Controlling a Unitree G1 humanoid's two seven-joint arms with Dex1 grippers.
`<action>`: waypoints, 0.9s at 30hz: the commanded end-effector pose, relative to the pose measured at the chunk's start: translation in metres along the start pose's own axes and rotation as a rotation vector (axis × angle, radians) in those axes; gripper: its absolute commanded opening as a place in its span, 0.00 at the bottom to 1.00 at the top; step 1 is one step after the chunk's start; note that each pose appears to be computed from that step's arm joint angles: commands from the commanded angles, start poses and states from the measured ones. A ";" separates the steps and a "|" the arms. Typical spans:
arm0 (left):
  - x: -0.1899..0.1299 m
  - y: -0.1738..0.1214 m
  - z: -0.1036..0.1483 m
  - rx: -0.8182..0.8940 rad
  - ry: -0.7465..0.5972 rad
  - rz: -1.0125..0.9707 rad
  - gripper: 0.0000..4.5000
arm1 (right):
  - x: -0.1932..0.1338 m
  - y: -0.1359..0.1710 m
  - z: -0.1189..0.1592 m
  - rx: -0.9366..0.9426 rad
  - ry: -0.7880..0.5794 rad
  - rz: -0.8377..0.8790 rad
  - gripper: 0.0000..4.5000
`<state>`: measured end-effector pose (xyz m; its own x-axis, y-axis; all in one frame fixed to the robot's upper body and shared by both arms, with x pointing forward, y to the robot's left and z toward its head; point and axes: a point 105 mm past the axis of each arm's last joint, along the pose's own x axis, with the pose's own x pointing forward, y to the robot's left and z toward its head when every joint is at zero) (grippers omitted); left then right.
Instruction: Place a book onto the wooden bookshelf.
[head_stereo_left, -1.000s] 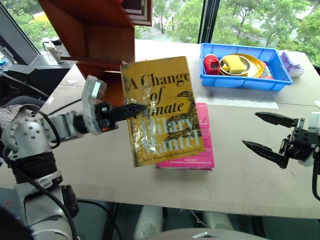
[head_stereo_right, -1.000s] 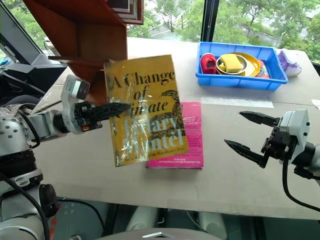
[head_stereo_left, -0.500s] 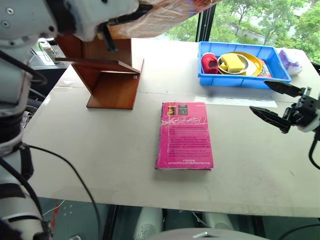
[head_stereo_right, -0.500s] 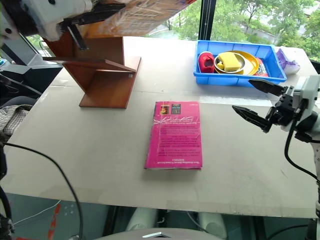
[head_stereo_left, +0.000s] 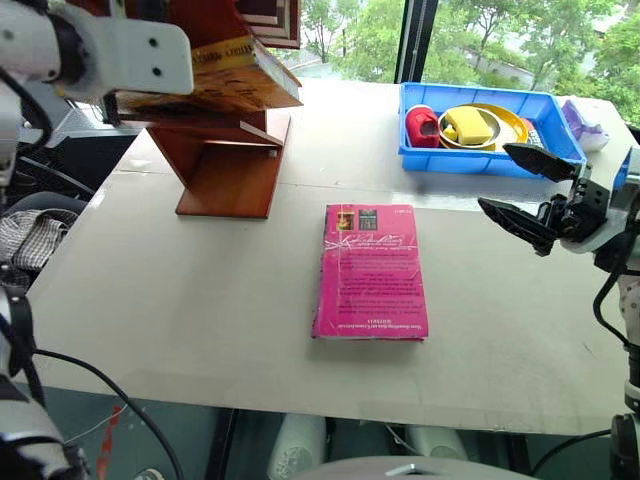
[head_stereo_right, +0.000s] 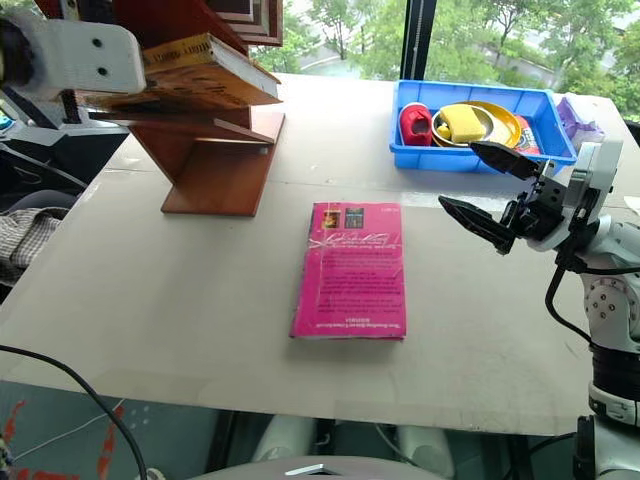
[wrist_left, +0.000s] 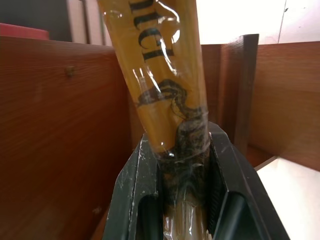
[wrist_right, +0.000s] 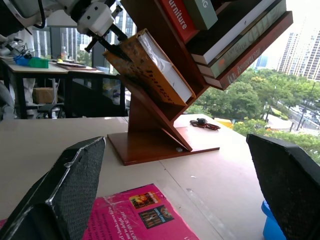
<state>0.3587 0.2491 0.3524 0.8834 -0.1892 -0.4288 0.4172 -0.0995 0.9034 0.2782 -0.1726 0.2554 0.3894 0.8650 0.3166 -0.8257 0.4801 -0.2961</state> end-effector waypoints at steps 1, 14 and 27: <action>-0.001 -0.003 -0.032 -0.017 0.097 -0.010 0.09 | -0.006 0.000 0.024 -0.052 -0.062 -0.022 1.00; 0.022 -0.018 -0.038 -0.020 0.058 -0.044 0.09 | -0.003 -0.007 0.033 -0.029 -0.107 -0.037 1.00; -0.038 0.016 -0.004 -0.299 -0.183 0.141 0.99 | 0.000 -0.009 0.039 -0.003 -0.130 -0.032 1.00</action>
<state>0.3524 0.2607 0.3563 0.8827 -0.3071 -0.3558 0.4154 0.1558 0.8962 0.2758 -0.1807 0.2827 0.3725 0.8269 0.4213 -0.8266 0.5020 -0.2544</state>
